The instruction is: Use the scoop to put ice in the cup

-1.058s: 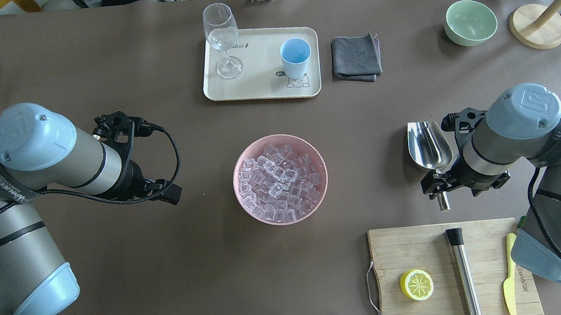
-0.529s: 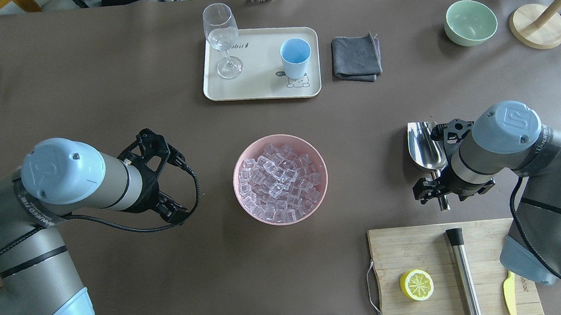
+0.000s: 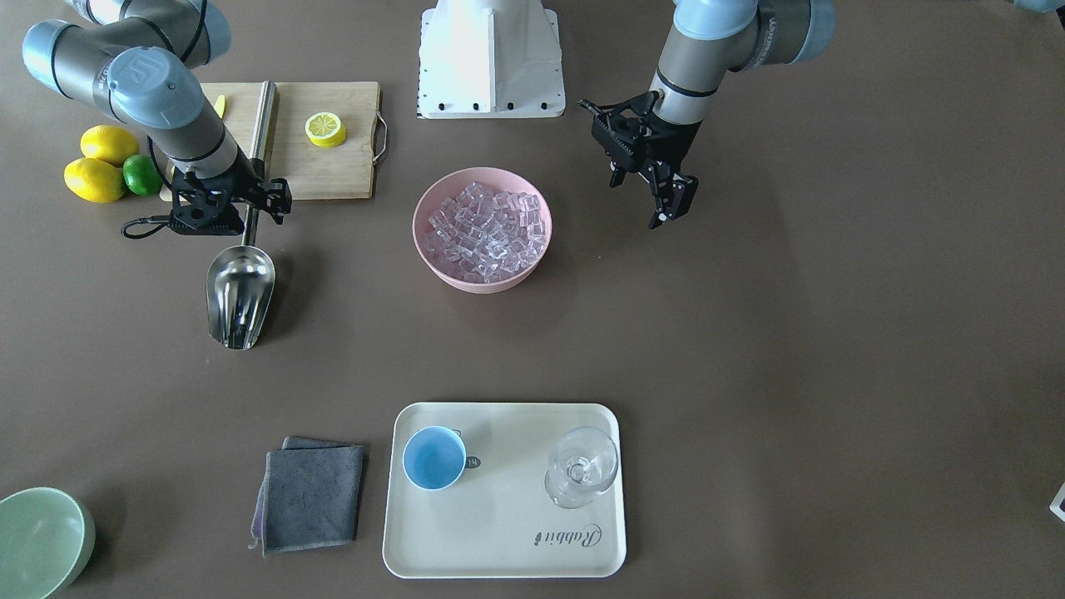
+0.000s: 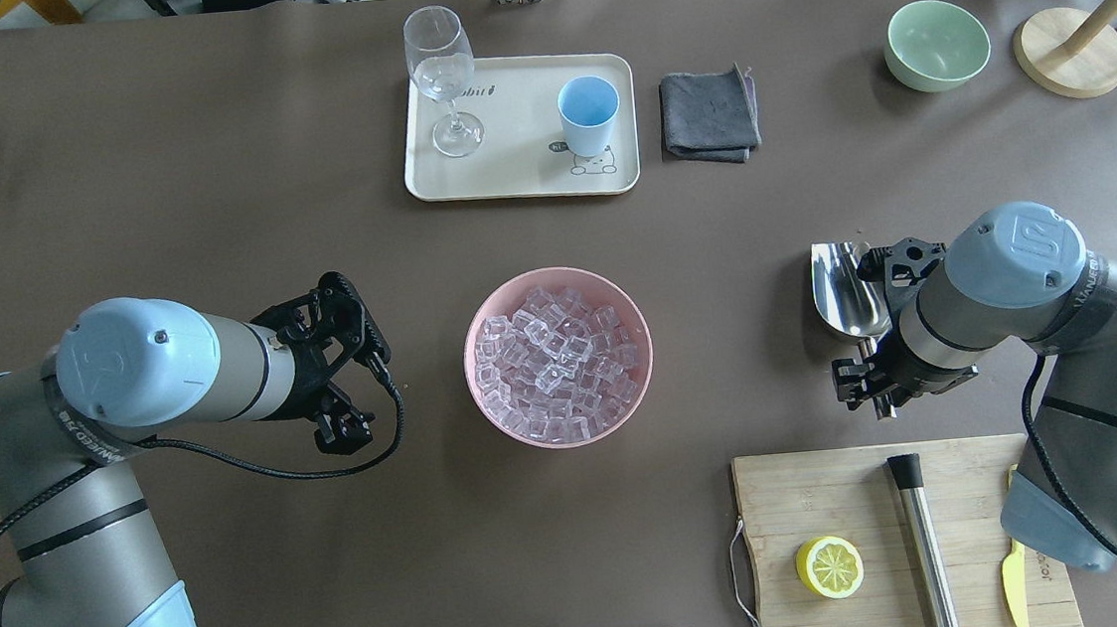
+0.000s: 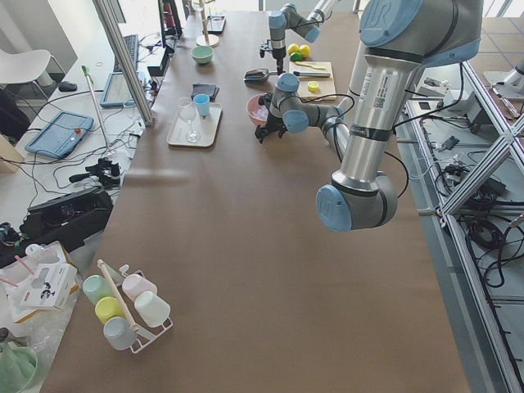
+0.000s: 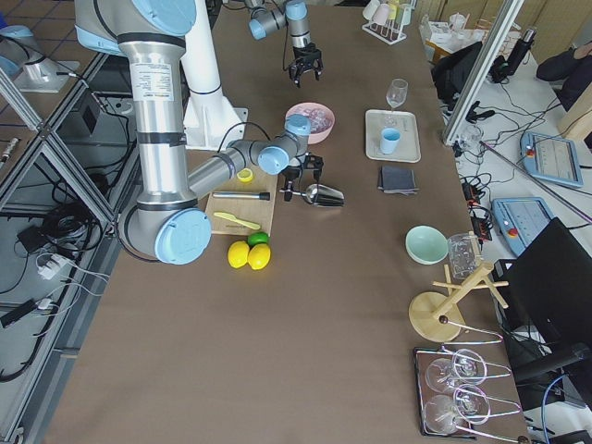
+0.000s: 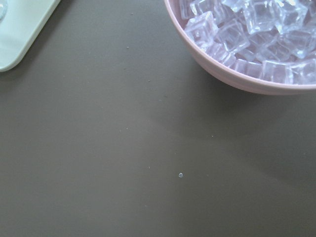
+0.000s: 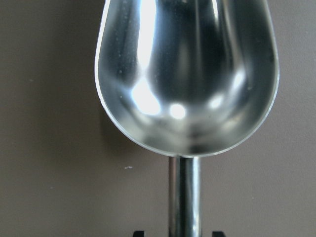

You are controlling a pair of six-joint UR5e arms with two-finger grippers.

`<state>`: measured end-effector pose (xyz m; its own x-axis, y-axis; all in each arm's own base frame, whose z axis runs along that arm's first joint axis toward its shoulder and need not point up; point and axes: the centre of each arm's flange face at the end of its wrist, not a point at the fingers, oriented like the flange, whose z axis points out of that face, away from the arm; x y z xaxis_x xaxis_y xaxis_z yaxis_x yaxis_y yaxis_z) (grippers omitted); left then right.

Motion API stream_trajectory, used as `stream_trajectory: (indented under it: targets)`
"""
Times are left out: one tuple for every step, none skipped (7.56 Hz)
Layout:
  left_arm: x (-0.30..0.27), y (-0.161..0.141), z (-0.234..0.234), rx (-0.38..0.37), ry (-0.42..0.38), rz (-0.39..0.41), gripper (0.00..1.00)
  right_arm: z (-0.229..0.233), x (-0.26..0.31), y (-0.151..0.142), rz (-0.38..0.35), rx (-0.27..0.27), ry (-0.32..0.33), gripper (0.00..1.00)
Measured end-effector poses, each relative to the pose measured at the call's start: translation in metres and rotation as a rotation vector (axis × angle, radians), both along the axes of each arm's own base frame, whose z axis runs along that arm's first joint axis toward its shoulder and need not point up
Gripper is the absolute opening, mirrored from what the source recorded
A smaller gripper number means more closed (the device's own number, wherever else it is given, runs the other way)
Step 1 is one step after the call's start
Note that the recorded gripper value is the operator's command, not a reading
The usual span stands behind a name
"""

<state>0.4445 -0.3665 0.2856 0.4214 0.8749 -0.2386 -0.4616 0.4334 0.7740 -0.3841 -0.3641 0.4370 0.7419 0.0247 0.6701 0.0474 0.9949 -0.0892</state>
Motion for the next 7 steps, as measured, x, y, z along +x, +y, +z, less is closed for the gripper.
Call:
stream_trajectory:
  targets:
    - [0.001, -0.001, 0.0, 0.037, -0.004, -0.007, 0.98, -0.002, 0.003, 0.003, -0.003, -0.003, -0.006, 0.0]
    - [0.004, 0.004, 0.001, 0.061, 0.01, -0.006, 0.98, -0.002, 0.005, 0.004, -0.005, -0.006, -0.009, 0.0]
    - [0.004, 0.008, 0.007, 0.07, 0.023, -0.004, 0.98, -0.002, 0.005, 0.005, -0.005, -0.007, -0.009, 0.0]
    - [0.003, 0.011, 0.011, 0.084, 0.049, 0.001, 0.98, -0.002, 0.006, 0.005, -0.006, -0.009, -0.008, 0.0]
    - [0.001, 0.013, 0.015, 0.092, 0.073, 0.008, 0.98, -0.006, 0.008, 0.007, -0.008, -0.006, -0.015, 0.0]
    - [0.002, 0.014, 0.017, 0.104, 0.103, 0.014, 0.98, -0.014, 0.012, 0.009, -0.009, 0.004, -0.027, 0.0]
    - [0.003, 0.014, 0.022, 0.122, 0.142, 0.015, 0.98, -0.023, 0.021, 0.011, -0.011, 0.019, -0.042, 0.0]
